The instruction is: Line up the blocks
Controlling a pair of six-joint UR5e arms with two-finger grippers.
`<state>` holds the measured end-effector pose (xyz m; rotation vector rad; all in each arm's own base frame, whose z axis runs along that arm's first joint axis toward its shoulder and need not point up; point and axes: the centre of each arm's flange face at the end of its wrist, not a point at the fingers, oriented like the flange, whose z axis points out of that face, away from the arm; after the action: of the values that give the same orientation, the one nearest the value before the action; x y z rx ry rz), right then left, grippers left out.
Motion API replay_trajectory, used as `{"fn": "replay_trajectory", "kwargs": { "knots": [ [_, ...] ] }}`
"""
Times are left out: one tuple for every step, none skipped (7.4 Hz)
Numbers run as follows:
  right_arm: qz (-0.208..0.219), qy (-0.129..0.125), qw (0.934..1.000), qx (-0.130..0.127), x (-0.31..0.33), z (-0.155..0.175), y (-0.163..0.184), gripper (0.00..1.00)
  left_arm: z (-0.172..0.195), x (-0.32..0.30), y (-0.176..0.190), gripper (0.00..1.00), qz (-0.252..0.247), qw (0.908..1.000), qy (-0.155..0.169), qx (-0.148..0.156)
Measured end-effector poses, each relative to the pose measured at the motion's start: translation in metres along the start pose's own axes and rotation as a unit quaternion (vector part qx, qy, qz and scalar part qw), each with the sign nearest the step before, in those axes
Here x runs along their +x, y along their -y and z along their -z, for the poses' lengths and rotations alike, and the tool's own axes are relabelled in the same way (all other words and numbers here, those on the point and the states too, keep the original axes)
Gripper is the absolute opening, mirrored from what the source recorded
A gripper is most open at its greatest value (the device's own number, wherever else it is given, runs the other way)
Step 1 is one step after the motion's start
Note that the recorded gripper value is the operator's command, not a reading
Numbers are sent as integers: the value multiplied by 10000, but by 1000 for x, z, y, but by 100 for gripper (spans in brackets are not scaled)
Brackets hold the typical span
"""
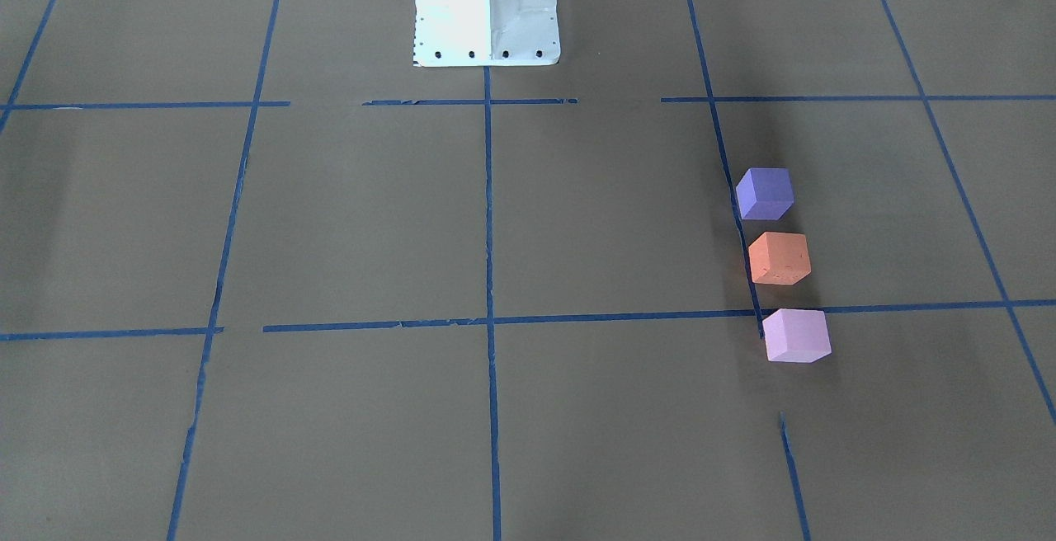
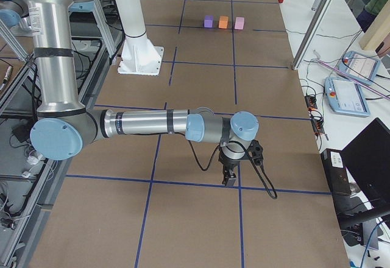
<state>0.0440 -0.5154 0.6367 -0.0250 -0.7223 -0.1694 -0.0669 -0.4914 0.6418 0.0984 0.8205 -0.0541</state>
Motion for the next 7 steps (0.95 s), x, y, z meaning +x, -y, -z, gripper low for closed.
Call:
{"fn": "replay_trajectory", "kwargs": {
  "knots": [
    [0, 0, 10000, 0, 0, 0, 0, 100, 2, -10, -8, 100, 110, 9999, 37, 3],
    [0, 0, 10000, 0, 0, 0, 0, 100, 3, -18, -16, 100, 194, 9998, 54, 0],
    [0, 0, 10000, 0, 0, 0, 0, 100, 4, -21, -20, 100, 230, 9997, 60, -4],
    [-1, 0, 10000, 1, 0, 0, 0, 100, 6, -20, -21, 100, 227, 9997, 61, 10],
    [-2, 0, 10000, 1, 0, 0, 0, 100, 9, -17, -21, 100, 220, 9997, 62, 21],
    [-1, 0, 10000, 1, 0, 0, 0, 100, 12, -14, -20, 100, 250, 9997, 68, -8],
    [-1, 0, 10000, 1, 0, 0, 0, 100, 13, -12, -19, 100, 285, 9995, 82, -52]
  ]
}}
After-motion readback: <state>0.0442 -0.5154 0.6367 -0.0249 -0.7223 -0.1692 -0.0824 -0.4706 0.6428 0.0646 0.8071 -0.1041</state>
